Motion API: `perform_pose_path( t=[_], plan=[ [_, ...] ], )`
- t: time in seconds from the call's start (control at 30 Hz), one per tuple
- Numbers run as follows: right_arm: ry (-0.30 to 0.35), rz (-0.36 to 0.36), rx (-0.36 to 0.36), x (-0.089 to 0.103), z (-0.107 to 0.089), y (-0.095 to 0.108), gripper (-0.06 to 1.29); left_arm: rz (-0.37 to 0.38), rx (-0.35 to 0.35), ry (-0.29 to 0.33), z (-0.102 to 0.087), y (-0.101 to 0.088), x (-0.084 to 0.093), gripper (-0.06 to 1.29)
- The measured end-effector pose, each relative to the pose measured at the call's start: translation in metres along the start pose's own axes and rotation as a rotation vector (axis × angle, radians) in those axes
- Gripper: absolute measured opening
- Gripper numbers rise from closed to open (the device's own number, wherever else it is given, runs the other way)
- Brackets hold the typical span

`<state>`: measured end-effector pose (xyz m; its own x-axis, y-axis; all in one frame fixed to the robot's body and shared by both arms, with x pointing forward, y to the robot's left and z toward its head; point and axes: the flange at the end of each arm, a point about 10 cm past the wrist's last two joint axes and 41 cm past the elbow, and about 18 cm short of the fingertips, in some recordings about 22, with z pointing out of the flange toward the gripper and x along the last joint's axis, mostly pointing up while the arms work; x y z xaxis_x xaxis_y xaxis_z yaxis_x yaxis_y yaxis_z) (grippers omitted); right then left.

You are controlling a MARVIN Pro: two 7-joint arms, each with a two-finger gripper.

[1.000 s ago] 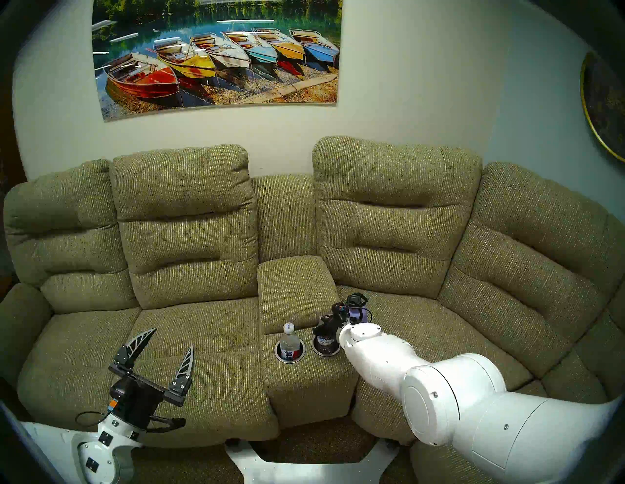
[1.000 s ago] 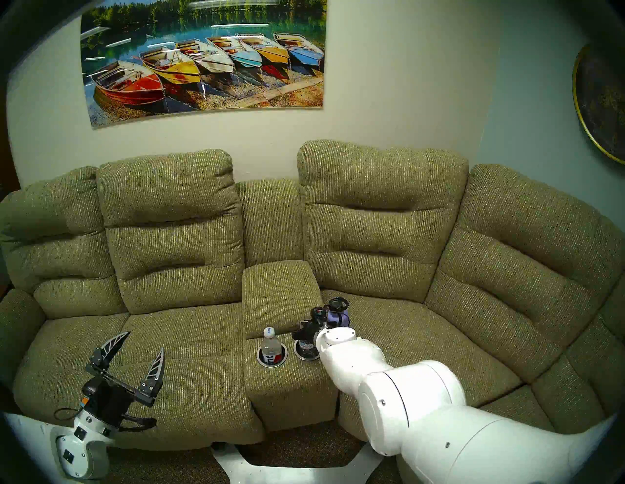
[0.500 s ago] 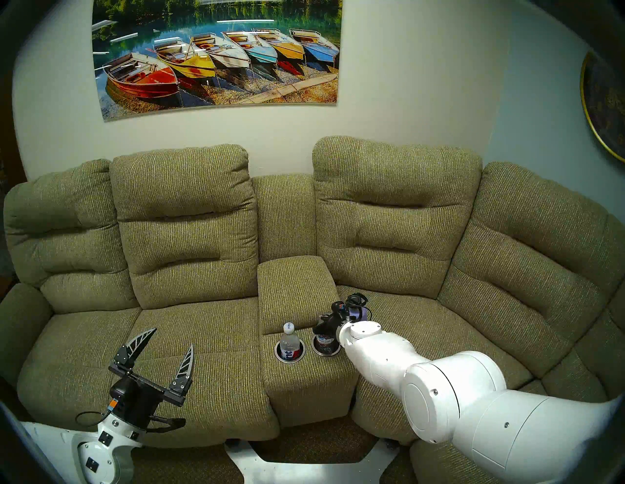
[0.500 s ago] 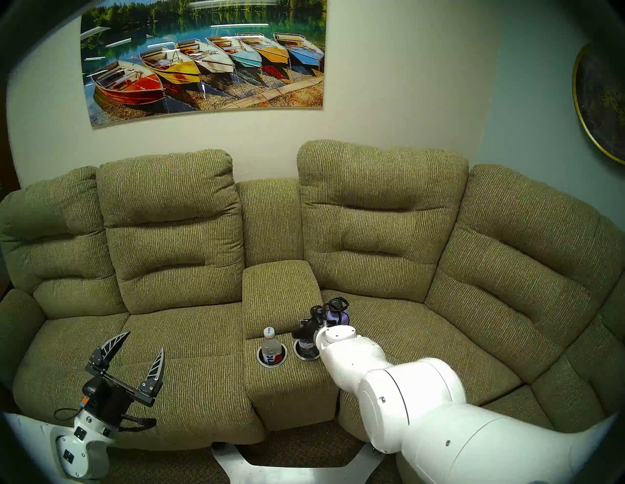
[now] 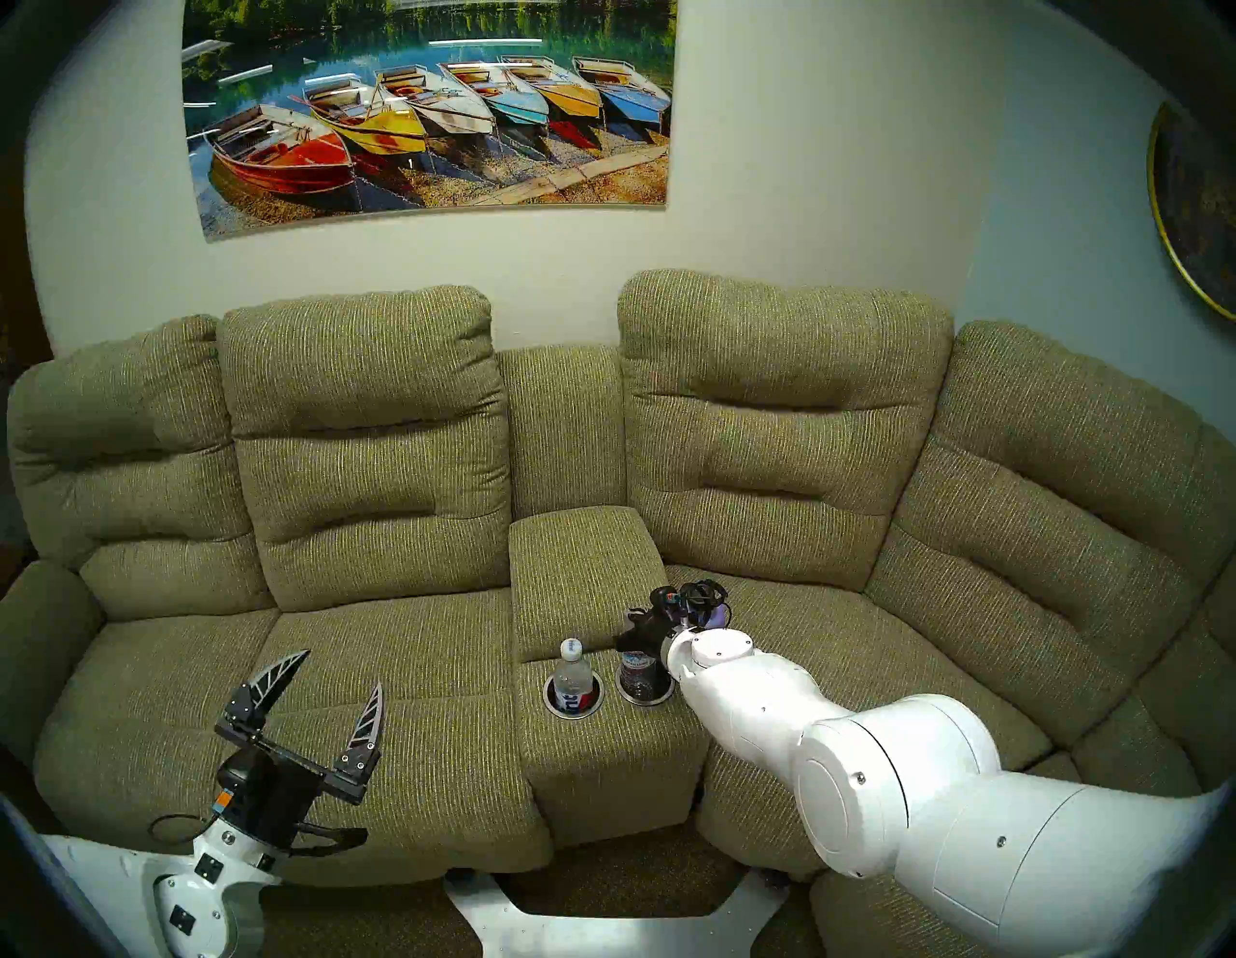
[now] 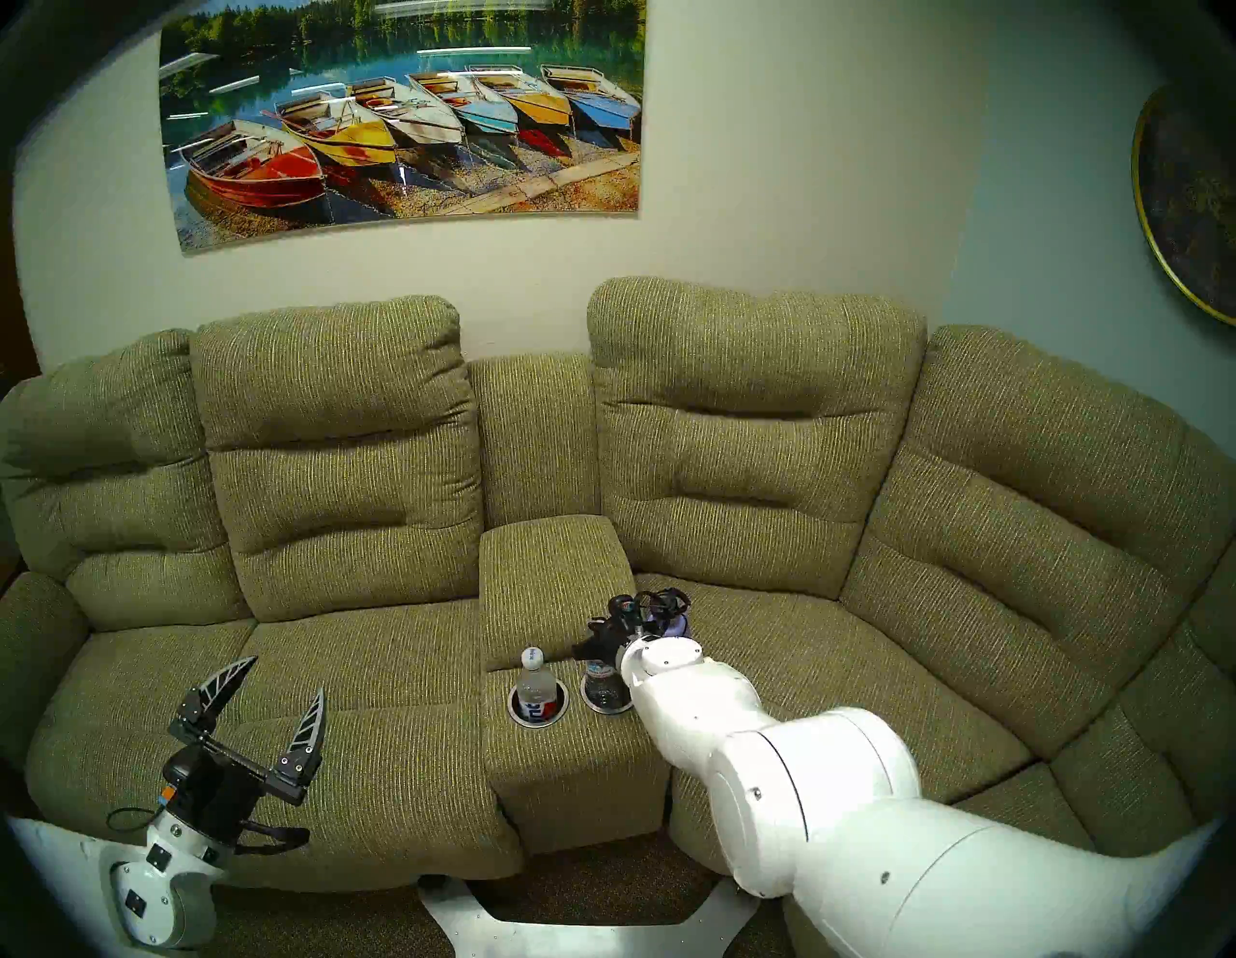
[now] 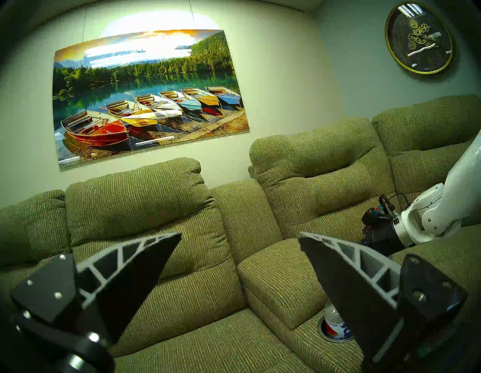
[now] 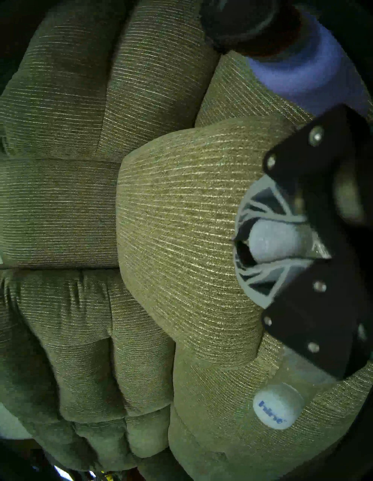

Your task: Take bottles out of cup holder

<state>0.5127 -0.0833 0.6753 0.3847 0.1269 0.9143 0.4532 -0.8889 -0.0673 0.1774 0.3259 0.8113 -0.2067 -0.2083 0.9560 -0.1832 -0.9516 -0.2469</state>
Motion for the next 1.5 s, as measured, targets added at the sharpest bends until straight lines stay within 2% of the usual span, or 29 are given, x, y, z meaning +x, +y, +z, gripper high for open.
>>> perform_pose_path(
  t=[0.67, 1.27, 1.3, 1.5],
  plan=[
    [0.228, -0.078, 0.031, 0.057, 0.003, 0.008, 0.16, 0.000, 0.000, 0.000, 0.000, 0.000, 0.000, 1.25],
    [0.456, -0.128, -0.024, 0.120, -0.016, 0.044, 0.16, 0.000, 0.000, 0.000, 0.000, 0.000, 0.000, 1.25],
    [0.483, -0.136, -0.035, 0.127, -0.019, 0.049, 0.16, 0.000, 0.000, 0.000, 0.000, 0.000, 0.000, 1.25],
    [0.552, -0.159, -0.076, 0.144, -0.032, 0.067, 0.16, 0.000, 0.000, 0.000, 0.000, 0.000, 0.000, 1.25]
  ],
)
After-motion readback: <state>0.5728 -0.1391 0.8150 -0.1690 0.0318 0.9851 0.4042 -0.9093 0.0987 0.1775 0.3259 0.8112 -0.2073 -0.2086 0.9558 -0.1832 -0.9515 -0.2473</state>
